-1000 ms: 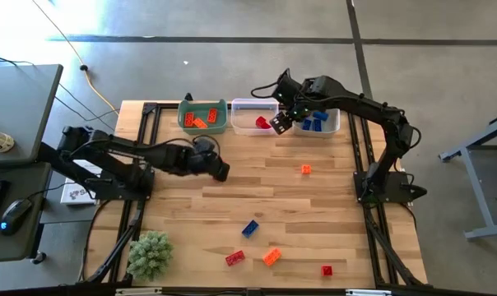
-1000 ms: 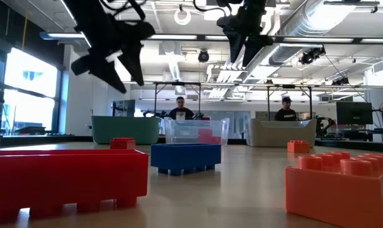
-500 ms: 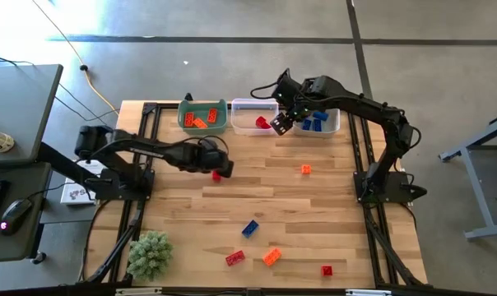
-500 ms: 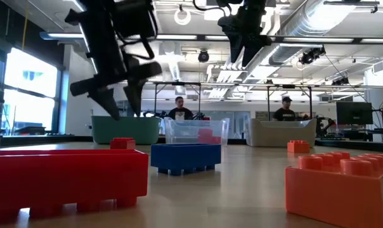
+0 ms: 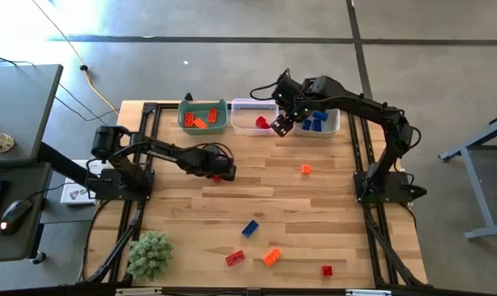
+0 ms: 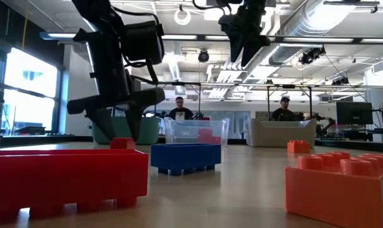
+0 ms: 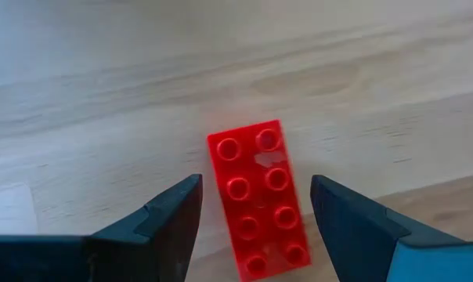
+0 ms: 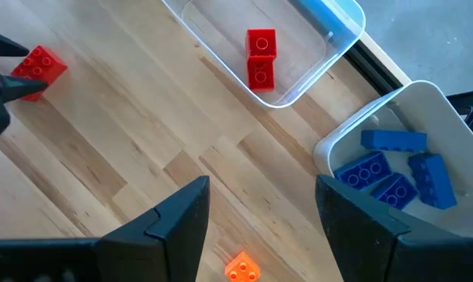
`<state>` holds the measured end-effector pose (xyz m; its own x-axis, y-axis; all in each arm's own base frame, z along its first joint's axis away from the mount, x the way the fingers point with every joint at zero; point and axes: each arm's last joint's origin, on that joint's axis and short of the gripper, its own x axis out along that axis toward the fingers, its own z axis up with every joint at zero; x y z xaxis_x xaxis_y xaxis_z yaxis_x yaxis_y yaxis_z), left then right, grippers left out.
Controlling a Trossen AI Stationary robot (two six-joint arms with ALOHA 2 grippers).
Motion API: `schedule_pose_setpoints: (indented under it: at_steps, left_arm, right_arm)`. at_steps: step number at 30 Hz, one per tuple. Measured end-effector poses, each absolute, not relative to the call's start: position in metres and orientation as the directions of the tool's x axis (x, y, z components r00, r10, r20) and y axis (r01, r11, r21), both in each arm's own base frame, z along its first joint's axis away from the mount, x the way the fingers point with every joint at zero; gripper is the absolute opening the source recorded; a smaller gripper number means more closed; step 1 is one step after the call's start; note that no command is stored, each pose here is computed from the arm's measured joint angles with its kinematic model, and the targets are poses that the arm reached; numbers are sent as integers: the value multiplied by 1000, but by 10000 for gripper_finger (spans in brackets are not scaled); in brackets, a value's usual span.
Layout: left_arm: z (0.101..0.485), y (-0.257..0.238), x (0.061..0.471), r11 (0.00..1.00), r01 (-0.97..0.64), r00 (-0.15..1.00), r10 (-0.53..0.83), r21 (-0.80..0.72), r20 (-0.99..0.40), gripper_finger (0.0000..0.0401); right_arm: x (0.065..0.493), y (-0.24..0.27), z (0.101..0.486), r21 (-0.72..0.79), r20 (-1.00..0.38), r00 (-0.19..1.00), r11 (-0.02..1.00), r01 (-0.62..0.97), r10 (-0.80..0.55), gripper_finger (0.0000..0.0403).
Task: Sort & place blocks by color
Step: Put the red game piece into the transparent bin
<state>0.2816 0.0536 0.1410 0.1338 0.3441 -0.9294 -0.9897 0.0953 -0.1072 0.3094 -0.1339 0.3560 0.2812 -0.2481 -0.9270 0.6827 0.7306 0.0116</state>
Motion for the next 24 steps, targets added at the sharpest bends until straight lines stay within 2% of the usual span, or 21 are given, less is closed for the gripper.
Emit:
schedule_pose_setpoints:
  at_steps: [9, 12, 16, 24]
  left_arm:
    - [129, 54, 284, 95, -993, 102, 329, -75, -939, 216]
    - [129, 54, 284, 129, -990, 97, 332, -56, -938, 182]
    - [129, 54, 284, 189, -981, 102, 327, -40, -940, 115]
    - [137, 55, 292, 259, -961, 175, 309, -95, -935, 111]
  right_arm:
    - [310, -134, 356, 14, -929, 287, 751, 660, -235, 220]
    - [310, -133, 356, 22, -931, 295, 772, 636, -216, 220]
    - [310, -133, 356, 20, -932, 303, 802, 597, -201, 220]
    - [311, -133, 356, -5, -929, 310, 843, 538, -203, 220]
